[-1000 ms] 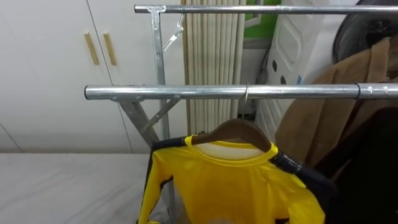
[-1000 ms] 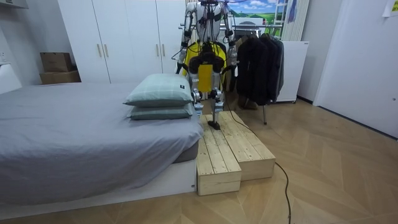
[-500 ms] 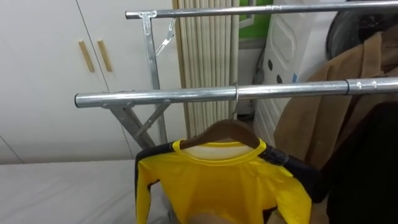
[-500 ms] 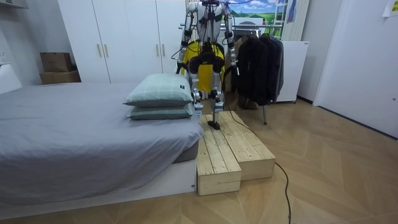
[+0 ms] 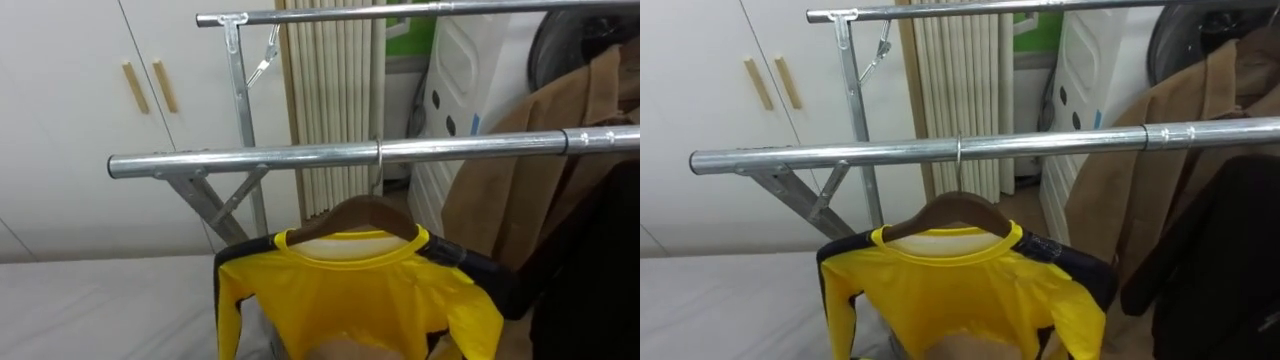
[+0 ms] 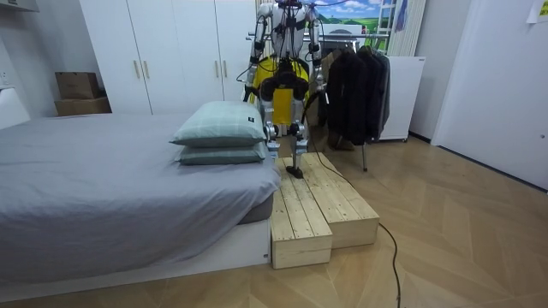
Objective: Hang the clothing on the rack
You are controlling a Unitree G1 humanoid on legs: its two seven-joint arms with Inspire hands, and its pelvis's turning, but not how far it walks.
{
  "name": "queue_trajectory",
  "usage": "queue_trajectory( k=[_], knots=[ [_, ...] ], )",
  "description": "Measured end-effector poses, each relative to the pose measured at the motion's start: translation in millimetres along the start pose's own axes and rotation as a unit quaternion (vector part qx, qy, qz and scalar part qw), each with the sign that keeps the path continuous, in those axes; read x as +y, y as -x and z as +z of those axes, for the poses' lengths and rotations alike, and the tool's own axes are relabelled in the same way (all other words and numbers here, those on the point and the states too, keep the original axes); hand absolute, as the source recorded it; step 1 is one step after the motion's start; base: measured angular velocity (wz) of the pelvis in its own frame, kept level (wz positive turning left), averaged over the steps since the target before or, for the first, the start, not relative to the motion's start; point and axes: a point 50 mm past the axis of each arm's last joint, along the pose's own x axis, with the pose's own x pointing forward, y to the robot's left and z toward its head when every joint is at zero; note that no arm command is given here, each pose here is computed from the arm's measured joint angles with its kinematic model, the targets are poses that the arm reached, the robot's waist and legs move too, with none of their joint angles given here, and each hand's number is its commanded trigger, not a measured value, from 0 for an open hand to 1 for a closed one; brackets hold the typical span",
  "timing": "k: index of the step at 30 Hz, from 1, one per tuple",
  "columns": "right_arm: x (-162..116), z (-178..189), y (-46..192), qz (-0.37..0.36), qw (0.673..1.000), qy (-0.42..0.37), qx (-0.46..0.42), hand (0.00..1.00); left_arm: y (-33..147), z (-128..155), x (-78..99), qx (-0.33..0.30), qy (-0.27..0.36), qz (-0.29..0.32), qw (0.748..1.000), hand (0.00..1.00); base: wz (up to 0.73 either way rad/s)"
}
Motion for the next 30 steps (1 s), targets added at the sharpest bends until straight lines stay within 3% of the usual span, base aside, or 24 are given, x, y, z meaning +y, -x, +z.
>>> queue_trajectory(
  k=[13, 16, 19, 25, 30],
  knots=[
    [0.0, -2.4, 0.3, 0.0, 0.997, -0.075, 0.009, 0.0, 0.1, -0.9, 2.8, 0.003, 0.001, 0.005, 1.0, 0.0, -0.01],
    [0.1, -4.7, 0.4, 0.01, 0.977, -0.21, 0.022, 0.0, 0.2, -1.7, 3.2, 0.005, 0.006, 0.007, 1.0, 0.0, 0.05],
    [1.6, -8.6, 0.8, 0.029, 0.96, -0.279, 0.026, 0.0, 0.2, -1.3, 4.8, 0.003, 0.016, 0.011, 1.0, 0.0, 0.16],
    [3.3, -3.7, 0.8, 0.054, 0.953, -0.298, 0.016, 0.0, 1.0, -1.3, 8.8, -0.009, 0.031, 0.02, 0.999, 0.0, 0.15],
    [1.9, 12.0, 0.0, 0.061, 0.963, -0.261, 0.001, 0.0, 1.5, -2.2, 17.0, -0.011, 0.05, 0.043, 0.998, 0.0, 0.23]
  ],
)
